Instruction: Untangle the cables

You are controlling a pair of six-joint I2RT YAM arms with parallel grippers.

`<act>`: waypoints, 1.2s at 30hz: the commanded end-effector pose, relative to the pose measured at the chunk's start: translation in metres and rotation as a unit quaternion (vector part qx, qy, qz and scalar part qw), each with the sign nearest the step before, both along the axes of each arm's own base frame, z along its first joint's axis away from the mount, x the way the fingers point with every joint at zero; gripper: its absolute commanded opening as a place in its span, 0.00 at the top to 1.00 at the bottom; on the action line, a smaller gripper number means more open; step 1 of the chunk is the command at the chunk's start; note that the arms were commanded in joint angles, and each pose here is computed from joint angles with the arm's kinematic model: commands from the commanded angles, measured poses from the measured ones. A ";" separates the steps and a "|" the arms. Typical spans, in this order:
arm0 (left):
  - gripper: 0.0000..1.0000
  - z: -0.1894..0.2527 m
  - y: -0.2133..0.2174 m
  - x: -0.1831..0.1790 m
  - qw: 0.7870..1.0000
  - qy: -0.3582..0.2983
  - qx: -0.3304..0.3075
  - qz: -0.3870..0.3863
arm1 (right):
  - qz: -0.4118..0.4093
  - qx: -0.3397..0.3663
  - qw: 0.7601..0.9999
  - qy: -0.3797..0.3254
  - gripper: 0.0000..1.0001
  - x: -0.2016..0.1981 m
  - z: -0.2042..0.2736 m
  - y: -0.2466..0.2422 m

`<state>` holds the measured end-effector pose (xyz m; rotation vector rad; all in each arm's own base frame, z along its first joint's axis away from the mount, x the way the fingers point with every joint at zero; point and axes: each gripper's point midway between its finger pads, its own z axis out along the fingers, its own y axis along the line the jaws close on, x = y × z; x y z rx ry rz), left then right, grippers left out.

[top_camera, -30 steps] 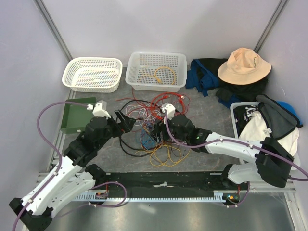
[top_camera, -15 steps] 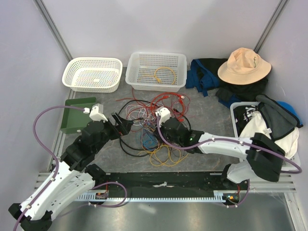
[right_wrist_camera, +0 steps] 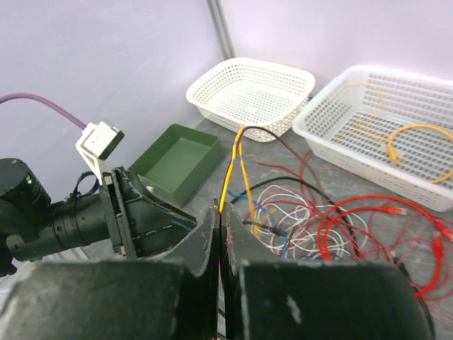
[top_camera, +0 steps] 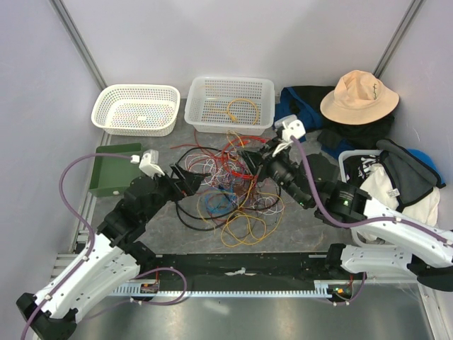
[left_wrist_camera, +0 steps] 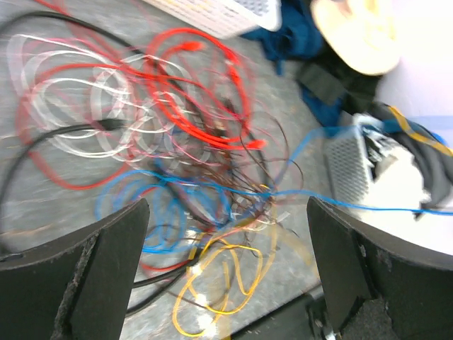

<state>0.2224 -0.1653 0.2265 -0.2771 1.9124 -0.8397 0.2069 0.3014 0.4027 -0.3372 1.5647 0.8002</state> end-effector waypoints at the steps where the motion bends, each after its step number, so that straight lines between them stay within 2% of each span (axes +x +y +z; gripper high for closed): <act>1: 0.00 0.046 -0.025 -0.005 0.989 -0.108 -0.073 -0.070 | -0.035 -0.024 0.999 -0.002 1.00 0.003 -0.001 -0.023; 2: 0.00 0.071 -0.031 -0.010 0.977 -0.159 -0.106 -0.093 | -0.036 -0.019 0.999 -0.001 1.00 0.002 0.001 -0.026; 6: 0.02 0.087 -0.045 -0.025 0.948 -0.239 -0.146 -0.150 | -0.038 -0.005 0.999 0.001 1.00 0.000 0.006 -0.030; 12: 0.12 0.084 -0.071 -0.041 0.919 -0.274 -0.167 -0.229 | -0.036 0.013 0.999 0.008 1.00 -0.001 0.014 -0.028; 13: 0.14 0.095 -0.073 -0.047 0.907 -0.299 -0.176 -0.239 | -0.038 0.016 0.999 0.009 1.00 -0.001 0.016 -0.029; 17: 0.17 0.109 -0.098 -0.077 0.869 -0.345 -0.156 -0.318 | -0.043 0.011 0.999 0.014 1.00 0.002 0.011 -0.026; 21: 0.18 0.104 -0.131 -0.106 0.841 -0.356 -0.130 -0.386 | -0.045 0.005 0.999 0.019 1.00 0.004 0.004 -0.023; 24: 0.17 0.089 -0.153 -0.115 0.833 -0.349 -0.104 -0.417 | -0.046 0.003 0.999 0.021 1.00 0.005 0.000 -0.022; 25: 0.17 0.078 -0.161 -0.110 0.839 -0.338 -0.089 -0.418 | -0.045 0.003 0.999 0.022 1.00 0.005 -0.001 -0.021; 27: 0.16 0.075 -0.170 -0.115 0.833 -0.344 -0.080 -0.427 | -0.043 0.004 0.999 0.022 1.00 0.005 0.000 -0.020; 30: 0.14 0.069 -0.185 -0.110 0.836 -0.346 -0.066 -0.422 | -0.042 0.005 0.999 0.023 1.00 0.005 0.000 -0.018; 36: 0.14 0.063 -0.193 -0.076 0.874 -0.334 -0.041 -0.350 | -0.035 0.007 0.999 0.024 1.00 0.004 0.000 -0.016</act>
